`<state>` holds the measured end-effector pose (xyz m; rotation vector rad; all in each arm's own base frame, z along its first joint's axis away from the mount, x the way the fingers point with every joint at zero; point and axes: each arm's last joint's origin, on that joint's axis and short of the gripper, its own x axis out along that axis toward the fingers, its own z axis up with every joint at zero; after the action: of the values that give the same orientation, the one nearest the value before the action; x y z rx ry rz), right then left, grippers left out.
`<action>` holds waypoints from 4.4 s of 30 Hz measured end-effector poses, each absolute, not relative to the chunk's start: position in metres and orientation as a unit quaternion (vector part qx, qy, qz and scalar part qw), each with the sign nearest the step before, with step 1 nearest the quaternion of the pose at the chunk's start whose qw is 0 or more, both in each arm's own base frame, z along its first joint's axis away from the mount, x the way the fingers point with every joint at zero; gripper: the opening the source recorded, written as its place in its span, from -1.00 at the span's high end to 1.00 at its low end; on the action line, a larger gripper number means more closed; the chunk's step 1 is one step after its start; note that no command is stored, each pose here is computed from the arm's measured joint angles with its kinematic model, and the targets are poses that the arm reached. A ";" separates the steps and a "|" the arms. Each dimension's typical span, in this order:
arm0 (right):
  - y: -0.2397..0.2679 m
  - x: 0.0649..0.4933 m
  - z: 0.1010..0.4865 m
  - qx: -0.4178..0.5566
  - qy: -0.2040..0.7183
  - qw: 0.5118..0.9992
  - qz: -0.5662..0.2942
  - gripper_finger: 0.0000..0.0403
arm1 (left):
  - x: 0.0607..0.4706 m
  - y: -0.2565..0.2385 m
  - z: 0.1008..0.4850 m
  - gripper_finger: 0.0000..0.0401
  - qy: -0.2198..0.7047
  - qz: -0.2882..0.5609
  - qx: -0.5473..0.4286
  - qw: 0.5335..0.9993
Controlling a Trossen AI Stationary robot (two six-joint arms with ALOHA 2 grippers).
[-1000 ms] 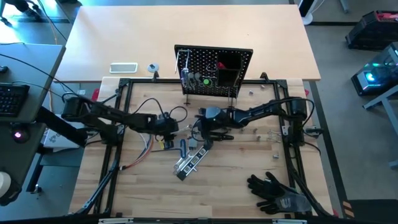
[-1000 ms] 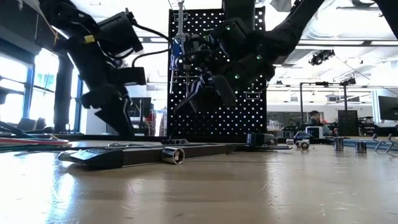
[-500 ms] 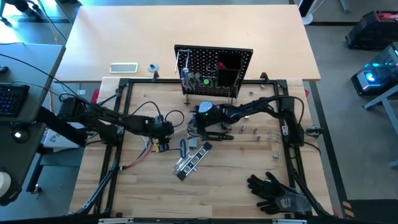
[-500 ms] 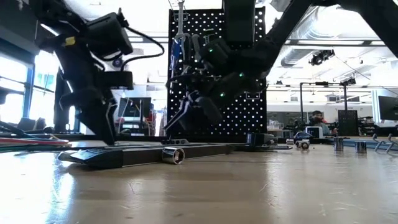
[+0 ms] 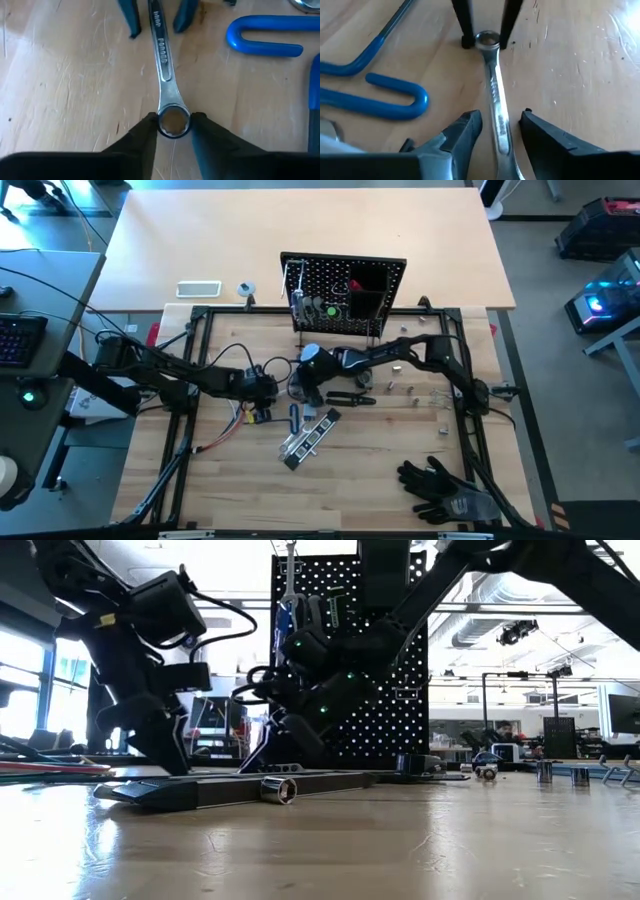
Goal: Hang tools onto peg board
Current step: Hang the wrench on the peg board
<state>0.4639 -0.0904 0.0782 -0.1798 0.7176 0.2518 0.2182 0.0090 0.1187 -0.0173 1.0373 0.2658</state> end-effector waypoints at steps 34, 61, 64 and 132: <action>-0.085 0.456 0.108 -0.106 0.381 0.912 0.113 1.00 | 0.236 0.010 0.139 0.49 0.456 0.101 0.047 0.883; -0.064 0.453 0.150 -0.158 0.370 0.910 0.102 1.00 | 0.251 0.025 0.107 -0.06 0.467 0.112 -0.019 0.877; -0.064 0.450 0.153 -0.153 0.378 0.907 0.103 1.00 | 0.250 0.030 0.106 0.14 0.473 0.106 -0.022 0.874; -0.059 0.446 0.132 -0.157 0.446 0.879 0.065 0.89 | 0.278 0.025 0.159 1.00 0.492 0.071 0.084 0.864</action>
<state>0.4460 -0.0594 0.1324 -0.3269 0.9293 0.1350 0.2782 0.0247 0.1592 0.1763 1.0309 0.1494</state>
